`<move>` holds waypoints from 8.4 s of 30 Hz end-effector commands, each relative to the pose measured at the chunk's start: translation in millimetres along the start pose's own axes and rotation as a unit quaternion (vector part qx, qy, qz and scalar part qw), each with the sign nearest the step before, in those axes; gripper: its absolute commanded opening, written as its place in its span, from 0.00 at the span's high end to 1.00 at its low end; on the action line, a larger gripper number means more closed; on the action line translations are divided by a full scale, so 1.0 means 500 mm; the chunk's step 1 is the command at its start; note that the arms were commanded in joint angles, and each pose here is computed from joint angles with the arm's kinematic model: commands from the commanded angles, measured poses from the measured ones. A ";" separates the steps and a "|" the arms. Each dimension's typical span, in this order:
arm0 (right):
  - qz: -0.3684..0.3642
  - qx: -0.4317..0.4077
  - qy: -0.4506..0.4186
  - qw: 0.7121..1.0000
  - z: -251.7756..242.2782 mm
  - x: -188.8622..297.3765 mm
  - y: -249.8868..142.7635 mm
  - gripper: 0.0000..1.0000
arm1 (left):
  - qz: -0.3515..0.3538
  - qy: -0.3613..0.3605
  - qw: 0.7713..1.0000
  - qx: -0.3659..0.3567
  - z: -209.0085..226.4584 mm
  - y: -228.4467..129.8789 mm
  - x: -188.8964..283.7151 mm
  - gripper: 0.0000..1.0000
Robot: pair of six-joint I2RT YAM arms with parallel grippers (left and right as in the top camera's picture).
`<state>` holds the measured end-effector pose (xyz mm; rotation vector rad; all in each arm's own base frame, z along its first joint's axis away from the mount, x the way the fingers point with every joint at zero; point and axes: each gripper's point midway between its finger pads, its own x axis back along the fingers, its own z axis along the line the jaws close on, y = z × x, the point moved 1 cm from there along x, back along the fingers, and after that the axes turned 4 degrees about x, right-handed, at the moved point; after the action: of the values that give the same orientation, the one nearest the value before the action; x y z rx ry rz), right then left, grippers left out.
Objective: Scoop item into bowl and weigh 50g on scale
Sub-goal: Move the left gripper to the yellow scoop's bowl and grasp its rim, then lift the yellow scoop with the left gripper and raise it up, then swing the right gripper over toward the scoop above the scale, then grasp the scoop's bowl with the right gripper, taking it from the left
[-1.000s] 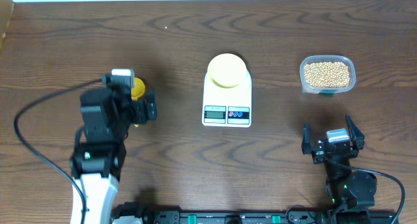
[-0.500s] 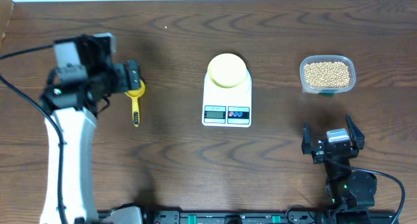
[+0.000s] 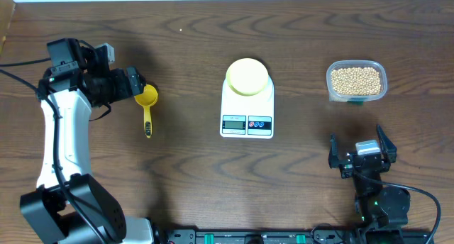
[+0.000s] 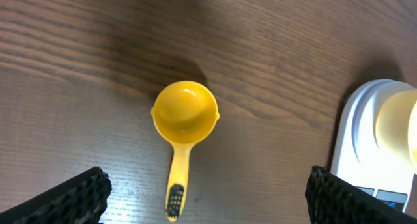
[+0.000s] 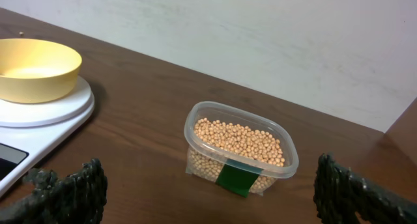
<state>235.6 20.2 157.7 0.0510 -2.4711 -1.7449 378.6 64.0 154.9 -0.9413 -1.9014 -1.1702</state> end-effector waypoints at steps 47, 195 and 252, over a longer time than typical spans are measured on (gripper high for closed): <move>-0.001 -0.003 0.001 1.000 0.002 0.001 0.000 0.01 | 0.075 0.063 0.993 -0.063 0.110 -0.027 -0.270 0.92; 0.048 -0.273 0.450 0.849 0.330 -0.373 0.403 0.01 | -0.119 -0.187 0.923 0.313 -0.359 0.124 -0.007 0.92; 0.105 -0.372 0.450 0.805 0.375 -0.356 0.414 0.70 | -0.001 -0.186 0.874 0.448 -0.486 -0.005 -0.042 0.93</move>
<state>400.9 278.9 270.1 0.3630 -1.0091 -1.8593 436.1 -160.0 220.7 -0.6176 -2.4010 -0.0068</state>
